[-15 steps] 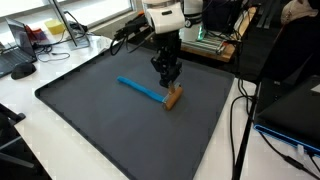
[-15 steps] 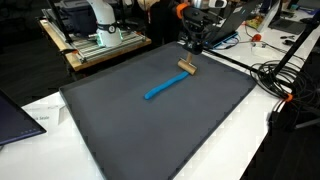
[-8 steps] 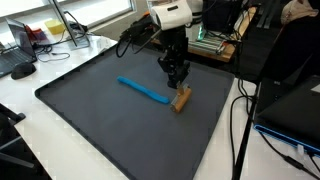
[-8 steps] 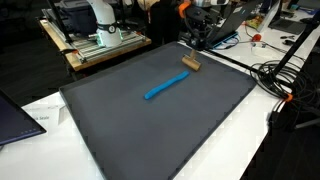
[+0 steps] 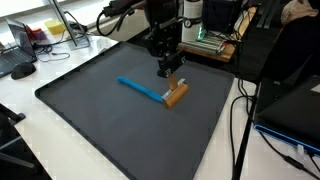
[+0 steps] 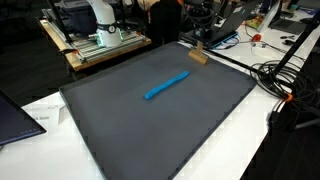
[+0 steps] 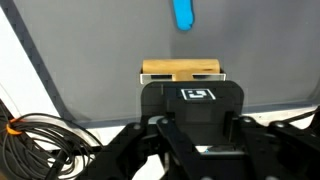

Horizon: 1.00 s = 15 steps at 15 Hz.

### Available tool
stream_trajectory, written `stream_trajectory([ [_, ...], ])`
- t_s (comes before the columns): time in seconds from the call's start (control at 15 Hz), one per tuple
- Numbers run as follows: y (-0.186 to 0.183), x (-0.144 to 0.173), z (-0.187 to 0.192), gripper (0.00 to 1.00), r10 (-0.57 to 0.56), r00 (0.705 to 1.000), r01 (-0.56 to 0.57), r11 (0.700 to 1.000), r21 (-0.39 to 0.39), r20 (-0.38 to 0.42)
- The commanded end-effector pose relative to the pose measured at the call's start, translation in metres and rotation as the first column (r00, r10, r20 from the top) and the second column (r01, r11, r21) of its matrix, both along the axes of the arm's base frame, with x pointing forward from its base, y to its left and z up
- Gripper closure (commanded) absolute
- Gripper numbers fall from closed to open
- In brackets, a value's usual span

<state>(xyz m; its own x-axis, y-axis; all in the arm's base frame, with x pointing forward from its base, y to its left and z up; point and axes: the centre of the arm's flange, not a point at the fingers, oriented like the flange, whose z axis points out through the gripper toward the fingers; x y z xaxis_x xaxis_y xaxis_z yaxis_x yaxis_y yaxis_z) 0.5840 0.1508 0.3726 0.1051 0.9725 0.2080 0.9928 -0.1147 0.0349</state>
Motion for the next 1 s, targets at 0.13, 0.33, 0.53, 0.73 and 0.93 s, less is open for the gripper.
stream_trajectory([
  [0.13, -0.032, 0.005, 0.016, 0.78, -0.173, 0.984, 0.175, 0.983, 0.050, -0.035],
  [0.33, -0.051, 0.011, 0.015, 0.78, -0.329, 0.940, 0.336, 0.939, 0.074, -0.091],
  [0.53, -0.062, 0.014, 0.014, 0.78, -0.441, 0.891, 0.449, 0.892, 0.059, -0.109],
  [0.73, -0.065, 0.017, 0.016, 0.78, -0.533, 0.839, 0.539, 0.842, 0.034, -0.107],
  [0.93, -0.063, 0.023, 0.019, 0.78, -0.604, 0.788, 0.607, 0.795, -0.010, -0.118],
])
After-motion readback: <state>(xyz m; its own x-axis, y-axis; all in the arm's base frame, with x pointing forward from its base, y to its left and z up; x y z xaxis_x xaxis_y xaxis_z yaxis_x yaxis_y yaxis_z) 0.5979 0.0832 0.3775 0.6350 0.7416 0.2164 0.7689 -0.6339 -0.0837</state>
